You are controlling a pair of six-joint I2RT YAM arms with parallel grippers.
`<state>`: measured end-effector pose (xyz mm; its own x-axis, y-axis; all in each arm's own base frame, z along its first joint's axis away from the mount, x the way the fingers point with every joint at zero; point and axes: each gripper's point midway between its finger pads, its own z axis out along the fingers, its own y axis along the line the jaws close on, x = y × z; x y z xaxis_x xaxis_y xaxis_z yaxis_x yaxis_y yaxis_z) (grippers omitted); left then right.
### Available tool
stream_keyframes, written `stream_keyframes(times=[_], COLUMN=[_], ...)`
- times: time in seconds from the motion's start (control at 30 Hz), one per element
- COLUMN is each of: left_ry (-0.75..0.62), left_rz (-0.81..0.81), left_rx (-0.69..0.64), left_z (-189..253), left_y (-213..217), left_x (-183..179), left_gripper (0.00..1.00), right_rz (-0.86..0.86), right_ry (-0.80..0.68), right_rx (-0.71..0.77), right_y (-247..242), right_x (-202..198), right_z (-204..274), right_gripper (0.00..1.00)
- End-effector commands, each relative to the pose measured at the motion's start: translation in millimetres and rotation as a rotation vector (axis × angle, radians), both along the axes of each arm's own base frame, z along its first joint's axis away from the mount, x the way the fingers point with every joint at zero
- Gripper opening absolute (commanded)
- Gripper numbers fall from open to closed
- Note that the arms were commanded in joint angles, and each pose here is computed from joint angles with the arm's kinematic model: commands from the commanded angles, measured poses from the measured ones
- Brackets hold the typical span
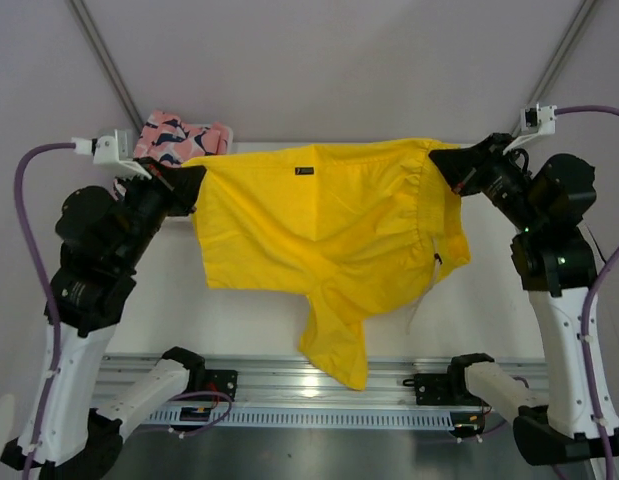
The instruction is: Fold and stack the shorts
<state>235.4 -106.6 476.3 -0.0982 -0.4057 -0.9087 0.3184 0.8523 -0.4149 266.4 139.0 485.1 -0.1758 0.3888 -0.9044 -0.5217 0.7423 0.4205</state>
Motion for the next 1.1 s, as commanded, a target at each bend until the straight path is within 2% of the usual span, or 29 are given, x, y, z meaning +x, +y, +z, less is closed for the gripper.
stream_keyframes(times=[0.0, 0.13, 0.2, 0.33, 0.5, 0.63, 0.73, 0.87, 0.9, 0.97, 1.0, 1.07], left_ry=[0.037, 0.138, 0.152, 0.228, 0.150, 0.038, -0.080, -0.293, -0.356, -0.428, -0.474, -0.510], left_rz=[0.033, -0.005, -0.003, -0.017, -0.005, -0.018, -0.021, -0.009, -0.004, 0.010, 0.011, 0.025], left_rx=[-0.003, -0.053, -0.059, -0.095, -0.115, -0.127, -0.135, -0.147, -0.155, -0.162, -0.167, -0.175], left_z=[-20.2, -68.7, -81.4, -112.7, -91.9, -40.3, 4.6, 60.0, 70.1, 85.5, 92.7, 98.9], left_y=[7.9, 11.8, 10.5, 2.3, 5.1, 7.3, 12.1, 22.6, 26.7, 32.6, 35.3, 40.0], left_x=[40.2, 82.3, 99.0, 134.3, 130.1, 98.1, 60.3, -0.4, -25.3, -52.5, -72.6, -90.4], left_gripper=[0.00, 0.00, 0.00, 0.00, 0.00, 0.00, 0.00, 0.00, 0.00, 0.00, 0.00, 0.00], right_rz=[0.063, 0.038, 0.030, 0.016, 0.056, 0.085, 0.085, 0.066, 0.061, 0.024, 0.007, -0.036], right_ry=[0.022, 0.065, 0.124, 0.136, 0.076, -0.045, -0.165, -0.358, -0.441, -0.520, -0.582, -0.635], right_rx=[0.084, 0.131, 0.151, 0.183, 0.188, 0.173, 0.151, 0.098, 0.073, 0.062, 0.042, 0.034], right_y=[-6.7, -39.6, -47.3, -58.1, -55.0, -48.6, -44.4, -39.3, -35.9, -36.6, -34.7, -36.8], right_x=[30.0, 67.5, 91.7, 127.0, 129.5, 99.3, 63.0, 2.8, -26.8, -55.6, -84.6, -109.1], right_z=[-8.4, -29.1, -48.4, -64.4, -52.1, -9.3, 30.8, 82.4, 98.4, 114.1, 124.4, 134.2], right_gripper=[0.00, 0.00, 0.00, 0.00, 0.00, 0.00, 0.00, 0.00, 0.00, 0.00, 0.00, 0.00])
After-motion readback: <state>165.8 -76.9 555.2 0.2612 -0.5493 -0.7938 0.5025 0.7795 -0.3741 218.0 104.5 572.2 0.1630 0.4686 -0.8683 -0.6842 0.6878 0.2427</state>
